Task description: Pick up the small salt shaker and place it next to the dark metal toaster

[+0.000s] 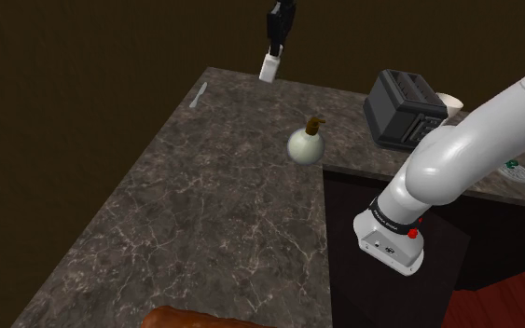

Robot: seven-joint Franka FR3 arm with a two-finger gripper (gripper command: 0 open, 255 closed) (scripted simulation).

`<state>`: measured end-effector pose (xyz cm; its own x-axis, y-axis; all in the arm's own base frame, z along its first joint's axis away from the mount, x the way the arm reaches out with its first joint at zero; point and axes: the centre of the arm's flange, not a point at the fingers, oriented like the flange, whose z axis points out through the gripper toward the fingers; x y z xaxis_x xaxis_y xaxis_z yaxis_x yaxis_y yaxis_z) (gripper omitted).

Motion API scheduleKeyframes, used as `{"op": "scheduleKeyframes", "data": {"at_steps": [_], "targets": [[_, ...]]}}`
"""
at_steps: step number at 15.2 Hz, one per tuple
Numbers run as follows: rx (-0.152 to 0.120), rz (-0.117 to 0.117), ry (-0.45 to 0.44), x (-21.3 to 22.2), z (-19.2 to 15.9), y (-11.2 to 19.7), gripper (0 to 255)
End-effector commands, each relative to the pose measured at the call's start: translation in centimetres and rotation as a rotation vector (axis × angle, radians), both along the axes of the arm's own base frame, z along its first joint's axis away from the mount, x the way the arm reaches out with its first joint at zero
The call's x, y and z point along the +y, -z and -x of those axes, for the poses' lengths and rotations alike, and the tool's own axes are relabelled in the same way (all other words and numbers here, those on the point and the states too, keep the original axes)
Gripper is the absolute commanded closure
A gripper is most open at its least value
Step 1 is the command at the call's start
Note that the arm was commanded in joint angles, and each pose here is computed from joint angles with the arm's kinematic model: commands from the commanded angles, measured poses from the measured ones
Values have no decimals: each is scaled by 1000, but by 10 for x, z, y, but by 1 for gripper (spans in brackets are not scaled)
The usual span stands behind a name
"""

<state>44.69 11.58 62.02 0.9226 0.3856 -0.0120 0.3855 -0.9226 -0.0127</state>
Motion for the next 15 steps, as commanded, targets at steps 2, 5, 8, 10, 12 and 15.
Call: {"op": "scheduleKeyframes", "data": {"at_steps": [2,5,8,10,12,15], "targets": [[0,0,0,-10,9,-7,255],[0,0,0,-38,36,-7,255],[0,0,0,-67,64,-7,255],[0,0,0,-86,82,-7,255],[0,0,0,-105,101,-7,255],[0,0,0,-133,128,-7,255]]}}
